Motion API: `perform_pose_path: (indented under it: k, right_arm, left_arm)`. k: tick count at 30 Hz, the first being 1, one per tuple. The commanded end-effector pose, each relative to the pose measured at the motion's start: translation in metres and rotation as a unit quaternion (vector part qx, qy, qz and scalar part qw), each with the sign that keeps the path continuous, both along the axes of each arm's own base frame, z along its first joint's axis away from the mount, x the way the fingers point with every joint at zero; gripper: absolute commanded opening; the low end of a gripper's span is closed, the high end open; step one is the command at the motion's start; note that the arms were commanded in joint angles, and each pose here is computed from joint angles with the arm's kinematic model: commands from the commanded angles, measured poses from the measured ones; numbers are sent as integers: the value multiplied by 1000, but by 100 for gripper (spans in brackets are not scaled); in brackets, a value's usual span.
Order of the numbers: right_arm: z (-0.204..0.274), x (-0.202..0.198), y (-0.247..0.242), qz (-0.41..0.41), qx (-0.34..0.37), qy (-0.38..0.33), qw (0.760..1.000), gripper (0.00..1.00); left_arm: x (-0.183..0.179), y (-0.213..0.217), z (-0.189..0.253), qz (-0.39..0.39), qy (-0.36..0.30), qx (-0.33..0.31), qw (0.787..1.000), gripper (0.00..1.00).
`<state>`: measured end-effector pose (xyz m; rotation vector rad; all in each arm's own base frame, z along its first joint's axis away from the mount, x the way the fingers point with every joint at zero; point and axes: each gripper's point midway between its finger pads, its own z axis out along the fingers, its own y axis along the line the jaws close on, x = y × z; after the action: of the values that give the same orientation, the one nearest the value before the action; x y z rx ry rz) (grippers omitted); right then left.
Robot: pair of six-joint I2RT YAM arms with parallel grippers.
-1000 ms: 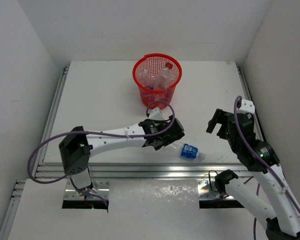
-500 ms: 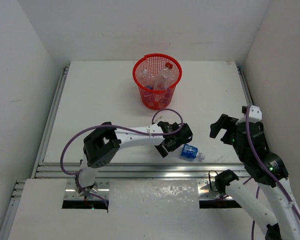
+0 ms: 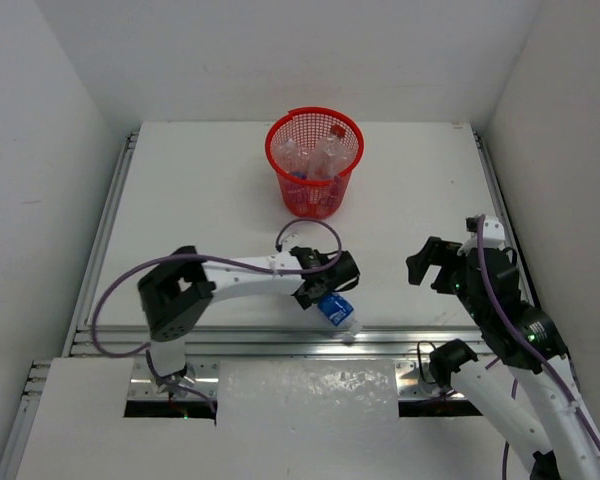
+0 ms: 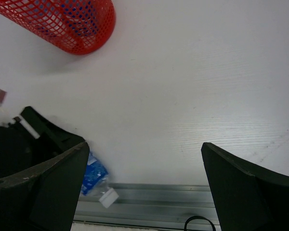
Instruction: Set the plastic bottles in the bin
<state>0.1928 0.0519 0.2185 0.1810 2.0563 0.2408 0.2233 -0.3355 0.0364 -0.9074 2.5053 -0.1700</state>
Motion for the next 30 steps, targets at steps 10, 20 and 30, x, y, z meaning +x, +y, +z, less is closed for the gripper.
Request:
perform_pose_path:
  k: [10, 20, 30]
  right_arm:
    - [19, 8, 19, 33, 44, -50, 997, 99]
    - [22, 14, 25, 52, 35, -48, 997, 99]
    - [28, 8, 35, 87, 42, -48, 994, 99]
  left_arm:
    - [74, 205, 243, 91, -318, 102, 938, 0]
    - [162, 244, 428, 81, -539, 177, 820, 0]
    - [284, 176, 466, -38, -600, 222, 768, 0]
